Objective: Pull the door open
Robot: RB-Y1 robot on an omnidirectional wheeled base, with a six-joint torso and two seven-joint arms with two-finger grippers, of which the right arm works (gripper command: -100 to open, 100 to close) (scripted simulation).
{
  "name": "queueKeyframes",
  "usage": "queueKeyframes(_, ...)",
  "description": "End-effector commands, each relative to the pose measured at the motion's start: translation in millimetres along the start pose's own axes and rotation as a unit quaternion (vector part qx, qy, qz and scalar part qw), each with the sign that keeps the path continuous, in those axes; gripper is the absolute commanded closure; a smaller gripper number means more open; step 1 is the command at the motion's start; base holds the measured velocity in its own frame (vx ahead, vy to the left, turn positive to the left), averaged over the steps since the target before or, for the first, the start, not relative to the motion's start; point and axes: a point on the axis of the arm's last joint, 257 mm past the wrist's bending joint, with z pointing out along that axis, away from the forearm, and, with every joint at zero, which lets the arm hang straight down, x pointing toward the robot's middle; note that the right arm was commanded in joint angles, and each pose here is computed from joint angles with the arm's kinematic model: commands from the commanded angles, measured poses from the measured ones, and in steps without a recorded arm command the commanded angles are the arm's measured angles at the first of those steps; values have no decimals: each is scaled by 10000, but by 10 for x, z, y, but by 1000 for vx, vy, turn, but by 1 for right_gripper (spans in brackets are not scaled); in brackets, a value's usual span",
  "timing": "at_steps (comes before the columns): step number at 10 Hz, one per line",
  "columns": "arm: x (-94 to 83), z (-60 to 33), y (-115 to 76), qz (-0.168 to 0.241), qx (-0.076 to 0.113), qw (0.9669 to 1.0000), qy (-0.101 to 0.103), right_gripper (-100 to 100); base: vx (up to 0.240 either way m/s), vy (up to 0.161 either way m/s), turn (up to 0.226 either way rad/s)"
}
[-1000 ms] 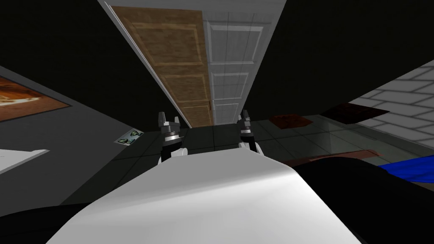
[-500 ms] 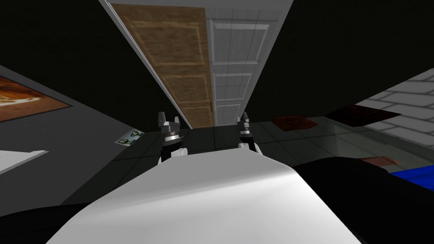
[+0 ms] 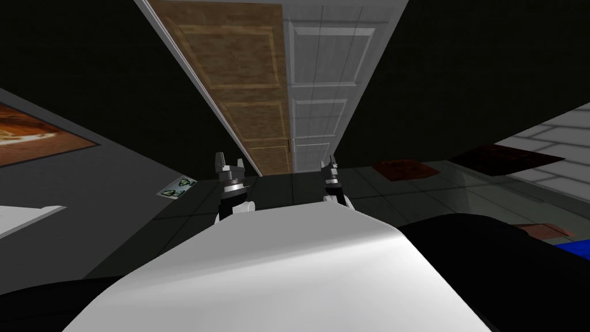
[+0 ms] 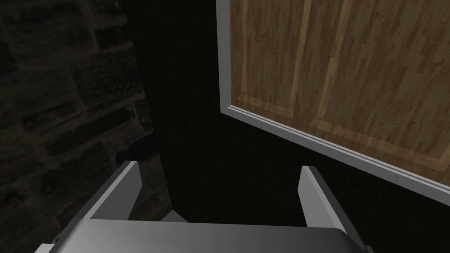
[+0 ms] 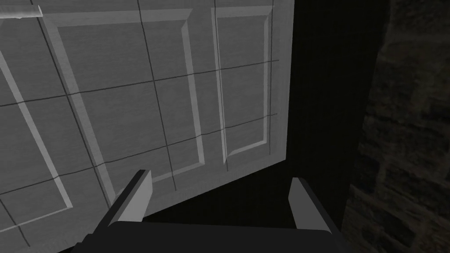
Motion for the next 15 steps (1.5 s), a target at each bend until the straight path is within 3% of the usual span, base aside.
queueKeyframes(1, -22, -34, -85, 216, 64, 9997, -18, -100, 107, 19, 34)
queueKeyframes(4, -66, -94, -237, 590, 186, 9981, -62, -100, 100, 23, 29)
queueKeyframes(8, -134, -189, -456, 1133, 356, 9928, -152, -100, 95, 26, 38)
queueKeyframes(11, -191, -270, -619, 1541, 479, 9866, -239, -100, 104, 29, 35)
queueKeyframes(15, -274, -391, -836, 2091, 636, 9751, -384, -100, 110, 25, 37)
